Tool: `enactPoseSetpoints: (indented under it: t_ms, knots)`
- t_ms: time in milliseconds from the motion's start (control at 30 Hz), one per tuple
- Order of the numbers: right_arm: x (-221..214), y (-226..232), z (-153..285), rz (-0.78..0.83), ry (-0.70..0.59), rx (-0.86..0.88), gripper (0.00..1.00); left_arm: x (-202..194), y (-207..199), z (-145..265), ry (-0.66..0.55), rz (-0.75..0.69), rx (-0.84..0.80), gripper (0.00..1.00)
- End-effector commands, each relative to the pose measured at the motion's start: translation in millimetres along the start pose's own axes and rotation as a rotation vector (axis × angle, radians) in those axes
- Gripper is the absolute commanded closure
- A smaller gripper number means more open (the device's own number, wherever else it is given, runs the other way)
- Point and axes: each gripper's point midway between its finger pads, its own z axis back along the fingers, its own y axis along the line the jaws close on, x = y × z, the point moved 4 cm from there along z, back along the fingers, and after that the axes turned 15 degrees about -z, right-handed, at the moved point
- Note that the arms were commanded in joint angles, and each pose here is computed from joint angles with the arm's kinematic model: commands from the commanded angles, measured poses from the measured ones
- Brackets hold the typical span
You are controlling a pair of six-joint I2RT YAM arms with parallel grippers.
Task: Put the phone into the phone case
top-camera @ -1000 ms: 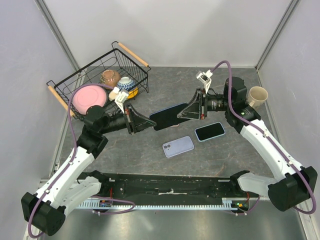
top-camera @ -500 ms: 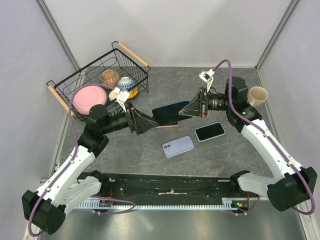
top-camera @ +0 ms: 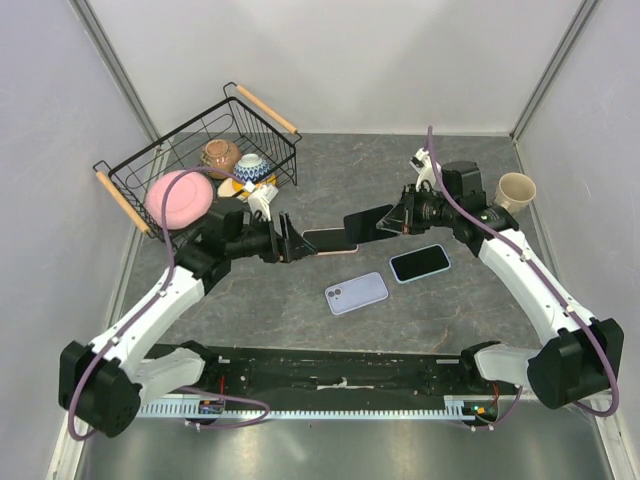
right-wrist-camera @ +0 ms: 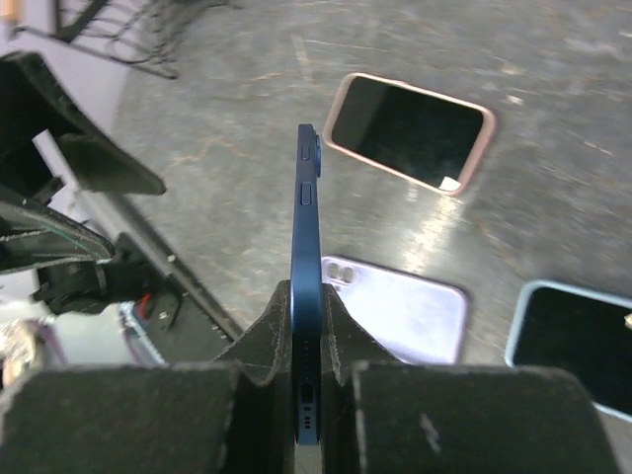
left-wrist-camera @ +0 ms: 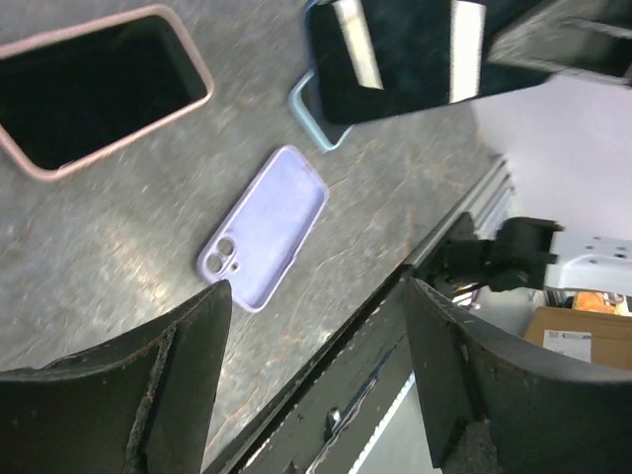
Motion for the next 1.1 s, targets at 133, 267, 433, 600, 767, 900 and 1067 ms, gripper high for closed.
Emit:
enactPoseSetpoints:
  t_ms: [133,267,433,600,767,900,1067]
  knots:
    - [14.0,-60.0,17.8,-0.088,-0.134,-0.328,1.00,-55.7,32.4,-33.9,0.281,0.081,0.198,0.26]
    - [9.5,-78.0,21.6,-0.140,-0.128,-0.373,1.00,-84.8,28.0,-56.4,0.421,0.005,0.288,0.29]
    - [3.9,-84.3,20.4,-0.161,-0.101,-0.373,1.00,-109.1,33.5,-81.9,0.500,-0.025,0.388,0.37]
    - [2.5,-84.8,20.8,-0.157,-0.095,-0.371,1.00,-124.0,42.1,-97.6,0.537,-0.041,0.449,0.50]
    - [1.6,-84.5,20.3,-0.156,-0.088,-0.366,1.00,-133.0,46.9,-110.6,0.551,-0.038,0.441,0.58]
    - [0.9,-85.0,20.2,-0.154,-0.083,-0.367,1.00,-136.5,46.4,-119.9,0.554,-0.029,0.416,0.58]
    - [-0.2,-85.8,19.5,-0.154,-0.074,-0.367,1.00,-139.7,48.1,-128.2,0.569,-0.031,0.403,0.57]
